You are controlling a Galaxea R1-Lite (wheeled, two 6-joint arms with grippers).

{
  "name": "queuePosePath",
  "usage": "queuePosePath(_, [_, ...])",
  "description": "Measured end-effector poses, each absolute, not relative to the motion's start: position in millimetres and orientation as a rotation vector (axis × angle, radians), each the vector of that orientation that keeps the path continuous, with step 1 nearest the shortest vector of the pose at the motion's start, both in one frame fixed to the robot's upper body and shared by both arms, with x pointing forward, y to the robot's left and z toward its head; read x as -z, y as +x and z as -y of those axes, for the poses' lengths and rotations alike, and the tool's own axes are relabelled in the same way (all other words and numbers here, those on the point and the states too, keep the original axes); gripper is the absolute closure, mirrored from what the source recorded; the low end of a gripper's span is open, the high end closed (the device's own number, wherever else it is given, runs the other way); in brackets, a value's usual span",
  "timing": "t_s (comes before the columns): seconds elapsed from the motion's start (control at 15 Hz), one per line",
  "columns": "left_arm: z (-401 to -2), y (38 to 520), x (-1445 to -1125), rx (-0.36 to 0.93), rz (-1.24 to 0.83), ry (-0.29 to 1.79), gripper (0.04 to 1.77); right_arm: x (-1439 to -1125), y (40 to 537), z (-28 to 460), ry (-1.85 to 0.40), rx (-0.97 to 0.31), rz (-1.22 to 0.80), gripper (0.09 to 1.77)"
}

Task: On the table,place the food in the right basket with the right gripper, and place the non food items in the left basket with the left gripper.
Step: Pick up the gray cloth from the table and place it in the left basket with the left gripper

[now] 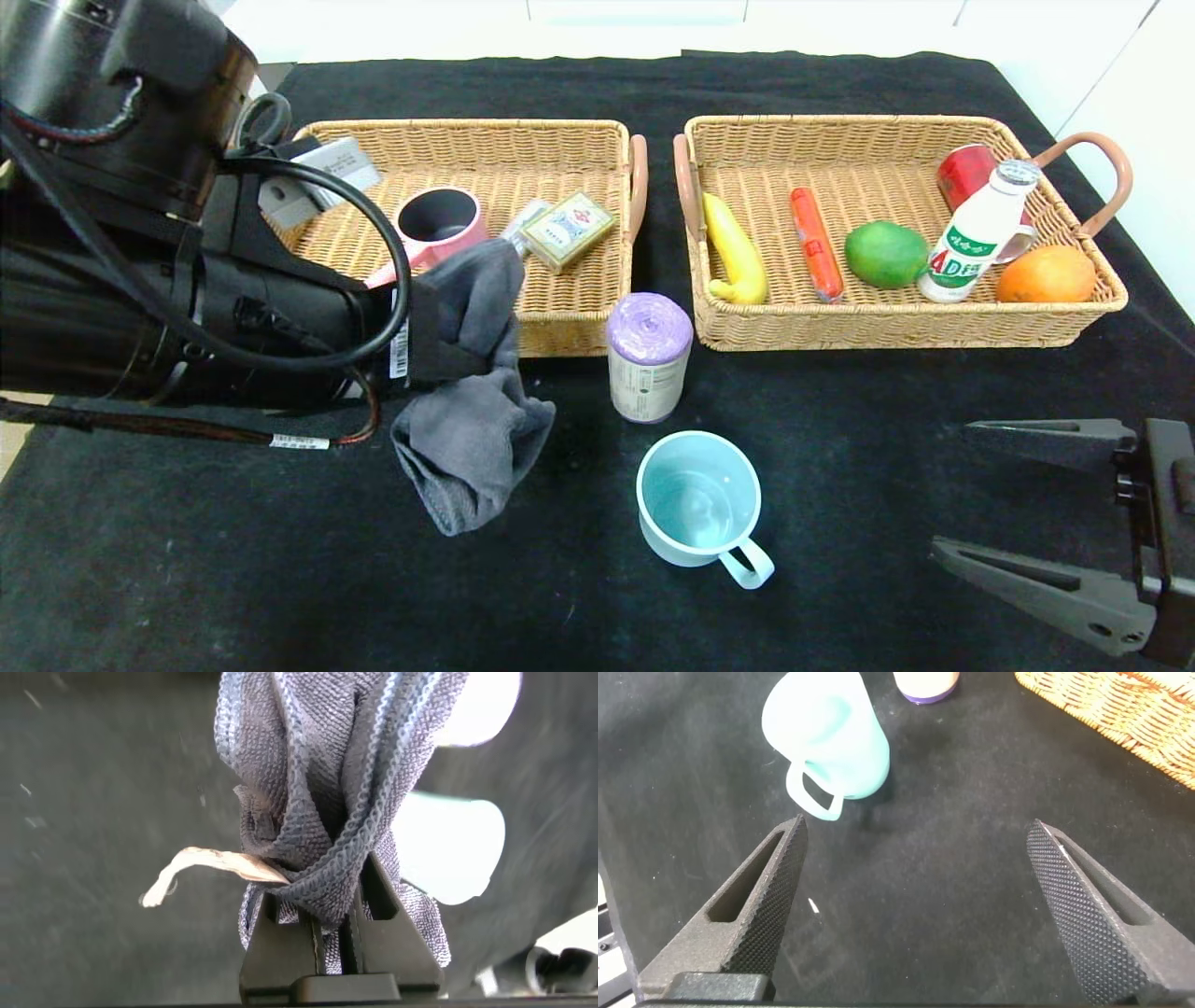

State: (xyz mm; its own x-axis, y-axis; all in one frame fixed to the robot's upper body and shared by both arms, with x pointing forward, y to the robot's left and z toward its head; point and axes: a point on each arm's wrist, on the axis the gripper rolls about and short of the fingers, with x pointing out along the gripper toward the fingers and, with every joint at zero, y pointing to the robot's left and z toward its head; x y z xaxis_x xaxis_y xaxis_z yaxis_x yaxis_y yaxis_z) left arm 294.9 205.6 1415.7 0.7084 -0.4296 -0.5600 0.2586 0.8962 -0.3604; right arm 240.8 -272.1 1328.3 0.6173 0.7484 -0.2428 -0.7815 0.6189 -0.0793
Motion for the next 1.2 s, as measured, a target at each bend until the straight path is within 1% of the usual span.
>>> queuePosePath(0.33, [-210, 304, -1432, 0.406, -0.517, -0.304, 1.60, -1329, 240, 272, -0.184, -0.886, -0.190, 0.15])
queuePosePath(0.6, [-215, 319, -1443, 0.395, -0.374, -0.337, 1.60, -1329, 240, 272, -0.185, -0.886, -0.188, 0.15])
queuePosePath(0.93, [-216, 344, -1448, 0.368, -0.235, -0.330, 1.60, -1329, 240, 272, -0.185, -0.886, -0.188, 0.15])
queuePosePath(1.2, [-210, 366, -1452, 0.307, -0.146, -0.324, 1.60, -1329, 240, 272, -0.184, -0.886, -0.189, 0.15])
